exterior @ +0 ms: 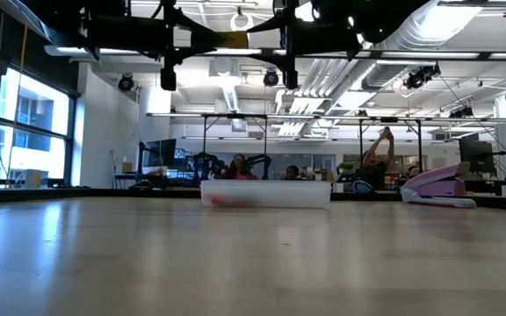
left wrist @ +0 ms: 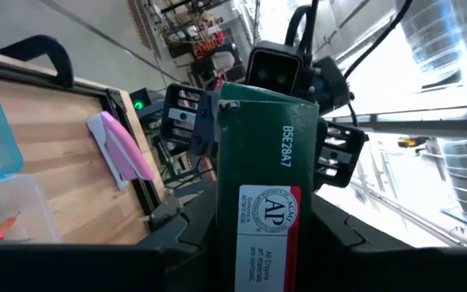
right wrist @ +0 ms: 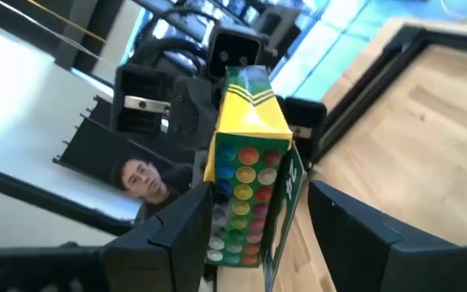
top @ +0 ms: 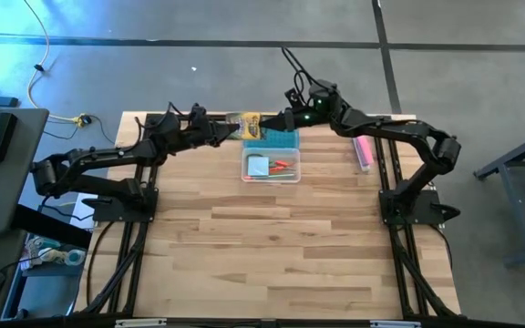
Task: Pack school essentials
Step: Put the yellow crayon box into the supply box
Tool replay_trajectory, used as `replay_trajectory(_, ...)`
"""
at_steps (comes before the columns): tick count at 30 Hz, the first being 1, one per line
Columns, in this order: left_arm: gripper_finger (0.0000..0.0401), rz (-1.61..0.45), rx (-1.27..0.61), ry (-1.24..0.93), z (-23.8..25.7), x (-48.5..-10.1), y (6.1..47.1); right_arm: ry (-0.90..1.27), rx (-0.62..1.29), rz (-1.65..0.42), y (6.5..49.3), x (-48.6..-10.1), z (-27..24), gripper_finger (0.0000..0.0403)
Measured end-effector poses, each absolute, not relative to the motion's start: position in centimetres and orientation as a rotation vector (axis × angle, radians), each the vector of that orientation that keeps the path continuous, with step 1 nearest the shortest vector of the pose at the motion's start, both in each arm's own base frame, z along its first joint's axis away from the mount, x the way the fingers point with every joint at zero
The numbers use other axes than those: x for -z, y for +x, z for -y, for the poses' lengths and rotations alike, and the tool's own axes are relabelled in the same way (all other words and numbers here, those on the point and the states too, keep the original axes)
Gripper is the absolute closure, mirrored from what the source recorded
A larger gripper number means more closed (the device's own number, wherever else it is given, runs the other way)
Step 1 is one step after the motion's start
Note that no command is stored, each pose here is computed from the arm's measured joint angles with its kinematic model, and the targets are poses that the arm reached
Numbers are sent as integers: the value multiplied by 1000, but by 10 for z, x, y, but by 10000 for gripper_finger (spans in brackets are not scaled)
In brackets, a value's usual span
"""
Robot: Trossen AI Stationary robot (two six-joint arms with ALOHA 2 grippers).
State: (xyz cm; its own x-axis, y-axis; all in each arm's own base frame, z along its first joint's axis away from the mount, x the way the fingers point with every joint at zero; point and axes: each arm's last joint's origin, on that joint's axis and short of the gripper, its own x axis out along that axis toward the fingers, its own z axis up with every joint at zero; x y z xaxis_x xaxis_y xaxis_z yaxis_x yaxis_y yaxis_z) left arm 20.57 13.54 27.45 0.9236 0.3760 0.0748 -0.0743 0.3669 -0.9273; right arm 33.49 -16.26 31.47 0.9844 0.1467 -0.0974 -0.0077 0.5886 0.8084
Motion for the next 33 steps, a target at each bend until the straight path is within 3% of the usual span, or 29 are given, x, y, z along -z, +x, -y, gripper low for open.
replay_trajectory(16, 293, 283, -297, -1149, -135, -273, 206, 966, -117, -184, 329, -315, 170, 206)
replay_trajectory(27, 293, 273, -327, -1138, -136, -272, 206, 918, -7, -140, 341, -314, 152, 206)
replay_trajectory(33, 293, 270, -327, -1128, -136, -272, 206, 927, 19, -151, 344, -312, 146, 239)
